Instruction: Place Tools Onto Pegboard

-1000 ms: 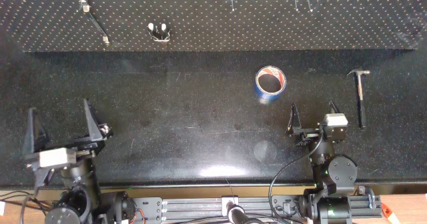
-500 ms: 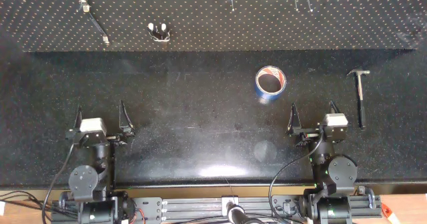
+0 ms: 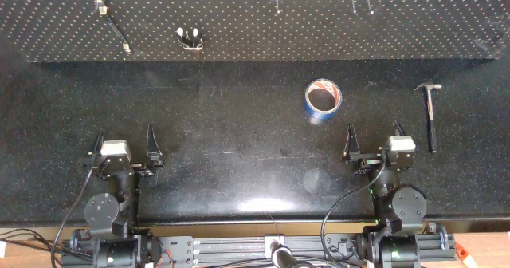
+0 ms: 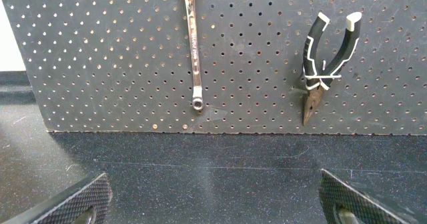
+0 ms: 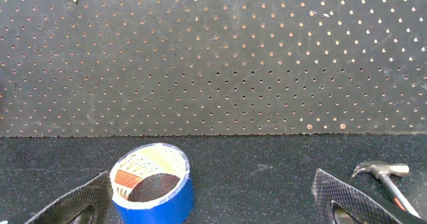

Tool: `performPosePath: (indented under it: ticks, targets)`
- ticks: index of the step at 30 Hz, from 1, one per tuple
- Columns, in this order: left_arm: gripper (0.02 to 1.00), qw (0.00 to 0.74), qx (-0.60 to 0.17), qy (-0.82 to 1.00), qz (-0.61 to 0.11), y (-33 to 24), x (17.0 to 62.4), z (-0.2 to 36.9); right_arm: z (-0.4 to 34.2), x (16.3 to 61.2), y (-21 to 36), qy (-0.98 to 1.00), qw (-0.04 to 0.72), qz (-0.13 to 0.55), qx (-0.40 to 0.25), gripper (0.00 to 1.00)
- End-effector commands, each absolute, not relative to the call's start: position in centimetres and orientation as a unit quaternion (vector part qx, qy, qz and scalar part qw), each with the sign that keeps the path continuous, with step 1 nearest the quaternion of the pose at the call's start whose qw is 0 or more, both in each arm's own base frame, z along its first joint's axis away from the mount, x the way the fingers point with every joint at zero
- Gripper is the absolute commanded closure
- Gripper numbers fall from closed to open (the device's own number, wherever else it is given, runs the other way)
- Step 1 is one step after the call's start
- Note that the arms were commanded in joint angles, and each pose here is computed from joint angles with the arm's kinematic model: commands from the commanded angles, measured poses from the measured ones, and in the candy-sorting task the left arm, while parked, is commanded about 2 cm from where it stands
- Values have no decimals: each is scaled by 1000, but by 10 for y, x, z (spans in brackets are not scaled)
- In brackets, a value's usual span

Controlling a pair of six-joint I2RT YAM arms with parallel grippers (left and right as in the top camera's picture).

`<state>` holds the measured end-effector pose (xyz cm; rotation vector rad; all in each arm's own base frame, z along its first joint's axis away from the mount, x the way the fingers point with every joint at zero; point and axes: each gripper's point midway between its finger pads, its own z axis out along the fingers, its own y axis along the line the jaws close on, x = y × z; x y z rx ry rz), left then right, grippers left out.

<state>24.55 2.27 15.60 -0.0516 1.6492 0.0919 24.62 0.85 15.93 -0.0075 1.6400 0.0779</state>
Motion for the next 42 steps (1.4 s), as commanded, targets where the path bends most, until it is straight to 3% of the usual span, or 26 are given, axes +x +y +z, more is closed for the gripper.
performPosePath:
  ticks: [1,23,28,35,42]
  targets:
    - [23,677,-22,734,38,23,245,155,159,246,6,730,683,26,-3,25]
    - [23,677,-22,735,38,23,245,155,159,246,6,730,683,26,-3,25]
    - [23,677,-22,735,38,23,245,155,159,246,-16,729,684,-23,38,25]
    - [20,677,-22,735,38,23,245,155,159,246,-16,729,683,-44,15,25]
    - [23,677,-22,735,38,23,245,155,190,246,-27,725,685,-60,31,25]
